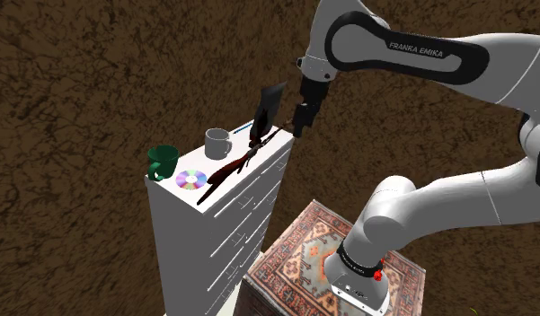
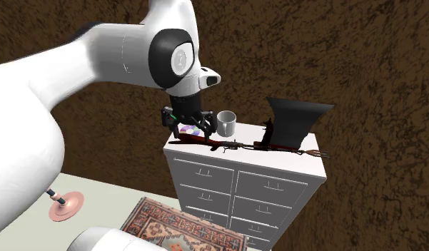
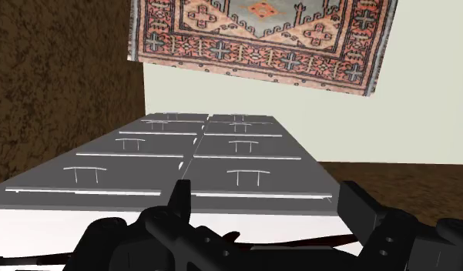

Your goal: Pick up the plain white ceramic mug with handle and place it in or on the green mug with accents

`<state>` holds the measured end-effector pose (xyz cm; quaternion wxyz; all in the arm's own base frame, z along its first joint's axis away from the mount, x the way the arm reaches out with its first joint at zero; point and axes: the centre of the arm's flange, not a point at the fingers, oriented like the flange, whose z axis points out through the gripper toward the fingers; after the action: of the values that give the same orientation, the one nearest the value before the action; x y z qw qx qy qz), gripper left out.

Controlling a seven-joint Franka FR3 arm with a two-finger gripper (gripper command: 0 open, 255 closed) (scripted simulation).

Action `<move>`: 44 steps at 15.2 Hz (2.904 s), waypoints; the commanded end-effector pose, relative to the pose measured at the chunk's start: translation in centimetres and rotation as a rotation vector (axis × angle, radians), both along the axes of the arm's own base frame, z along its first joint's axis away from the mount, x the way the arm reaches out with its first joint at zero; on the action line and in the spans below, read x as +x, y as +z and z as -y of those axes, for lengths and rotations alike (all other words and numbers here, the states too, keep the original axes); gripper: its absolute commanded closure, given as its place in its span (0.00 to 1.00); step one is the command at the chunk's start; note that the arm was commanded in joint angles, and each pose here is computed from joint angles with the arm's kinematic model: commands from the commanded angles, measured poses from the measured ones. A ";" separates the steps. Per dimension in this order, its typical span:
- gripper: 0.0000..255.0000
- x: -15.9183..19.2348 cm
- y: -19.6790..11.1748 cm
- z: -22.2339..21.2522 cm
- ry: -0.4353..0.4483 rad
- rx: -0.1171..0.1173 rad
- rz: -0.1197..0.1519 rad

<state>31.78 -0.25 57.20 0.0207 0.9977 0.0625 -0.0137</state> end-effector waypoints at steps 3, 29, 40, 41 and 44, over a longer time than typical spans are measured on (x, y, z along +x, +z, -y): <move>0.00 2.3 -1.2 0.3 -0.002 0.003 0.002; 0.00 32.2 -16.6 5.0 -0.034 0.039 0.034; 0.00 36.7 -22.5 5.8 -0.039 0.044 0.039; 0.00 36.7 -22.8 5.8 -0.039 0.044 0.039; 0.00 36.7 -22.8 5.8 -0.039 0.044 0.039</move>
<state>68.52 -6.01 34.40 -0.0003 0.9991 0.0430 0.0065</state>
